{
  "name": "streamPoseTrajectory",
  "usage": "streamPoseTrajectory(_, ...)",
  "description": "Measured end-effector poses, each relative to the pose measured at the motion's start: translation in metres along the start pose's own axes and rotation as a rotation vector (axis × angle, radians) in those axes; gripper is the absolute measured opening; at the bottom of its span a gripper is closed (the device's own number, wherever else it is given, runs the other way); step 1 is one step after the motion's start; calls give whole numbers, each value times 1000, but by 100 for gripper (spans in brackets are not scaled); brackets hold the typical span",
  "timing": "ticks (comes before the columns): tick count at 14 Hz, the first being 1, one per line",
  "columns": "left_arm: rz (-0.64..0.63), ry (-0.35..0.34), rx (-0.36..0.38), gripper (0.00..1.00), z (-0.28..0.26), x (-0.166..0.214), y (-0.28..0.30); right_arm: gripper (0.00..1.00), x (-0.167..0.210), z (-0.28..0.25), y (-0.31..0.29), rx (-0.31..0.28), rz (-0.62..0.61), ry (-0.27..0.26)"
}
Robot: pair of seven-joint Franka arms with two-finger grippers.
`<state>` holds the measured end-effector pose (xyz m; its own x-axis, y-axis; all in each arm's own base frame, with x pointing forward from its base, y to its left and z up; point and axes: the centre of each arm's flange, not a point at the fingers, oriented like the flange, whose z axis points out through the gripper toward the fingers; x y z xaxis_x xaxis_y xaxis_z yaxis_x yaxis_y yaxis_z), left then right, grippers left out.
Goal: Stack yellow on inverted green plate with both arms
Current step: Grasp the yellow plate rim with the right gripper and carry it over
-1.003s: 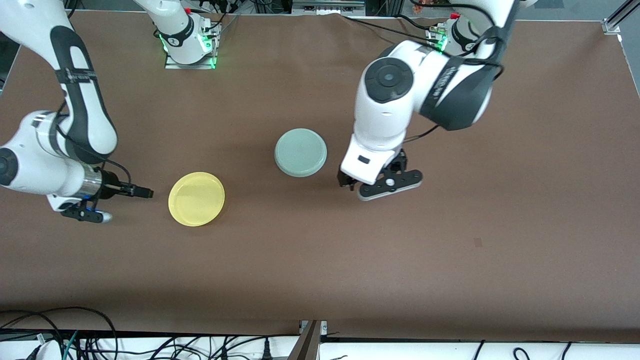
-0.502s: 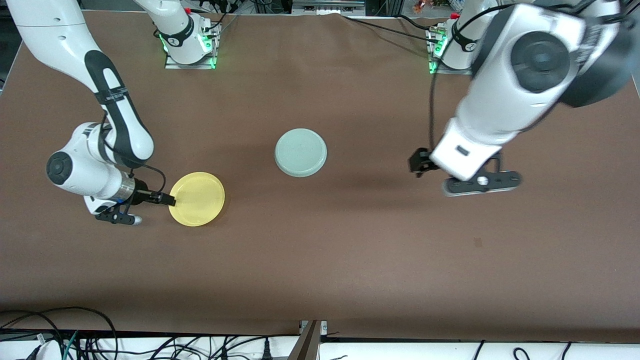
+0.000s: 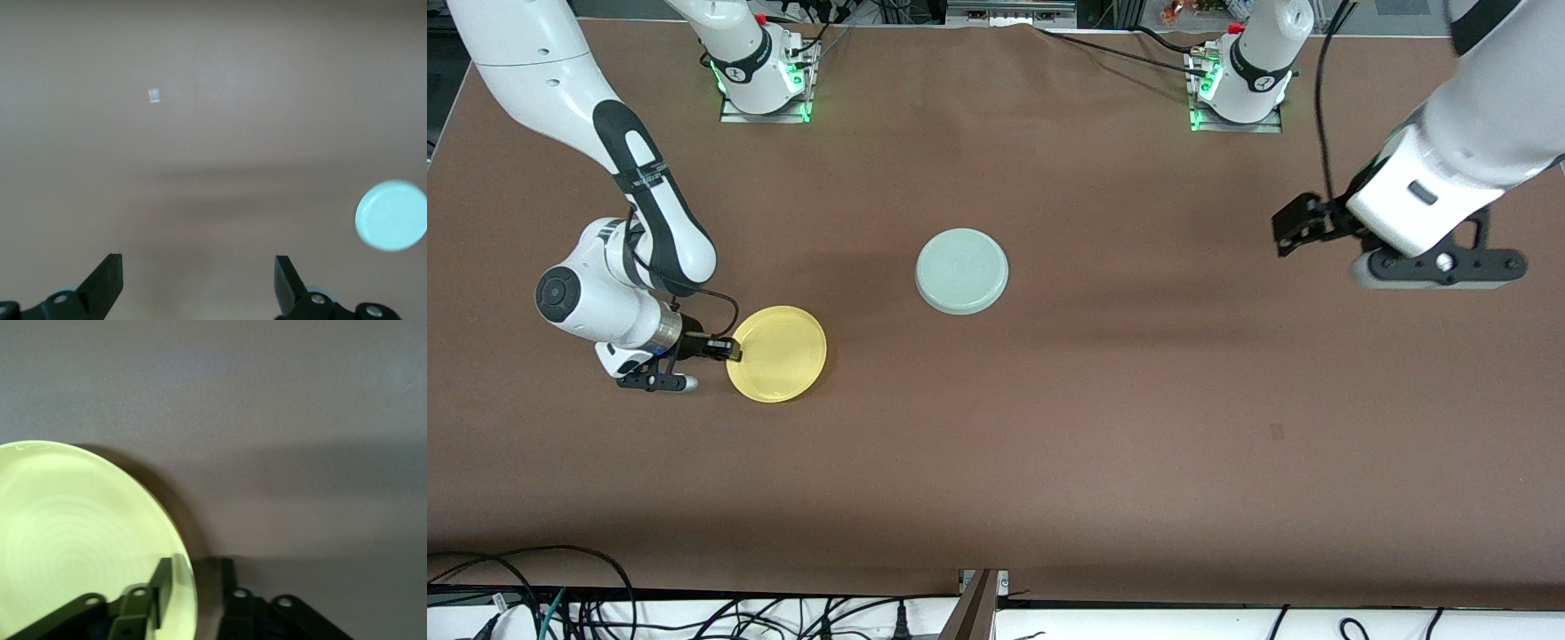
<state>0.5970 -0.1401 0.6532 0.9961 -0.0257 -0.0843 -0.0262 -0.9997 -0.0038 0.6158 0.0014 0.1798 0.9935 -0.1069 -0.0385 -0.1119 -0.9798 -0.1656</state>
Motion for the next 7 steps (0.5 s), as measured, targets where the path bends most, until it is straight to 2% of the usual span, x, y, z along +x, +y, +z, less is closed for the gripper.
streamPoseTrajectory(2,33,8,-3,100,-22,-18,-24,7,0,0,0,16,13,0)
streamPoseTrajectory(4,35,15,-4,100,-35,-41,-44,4,3,-9,-4,25,8,-10)
streamPoseTrajectory(7,9,29,-7,100,-22,-60,-69,3,17,-32,-23,53,-24,-71)
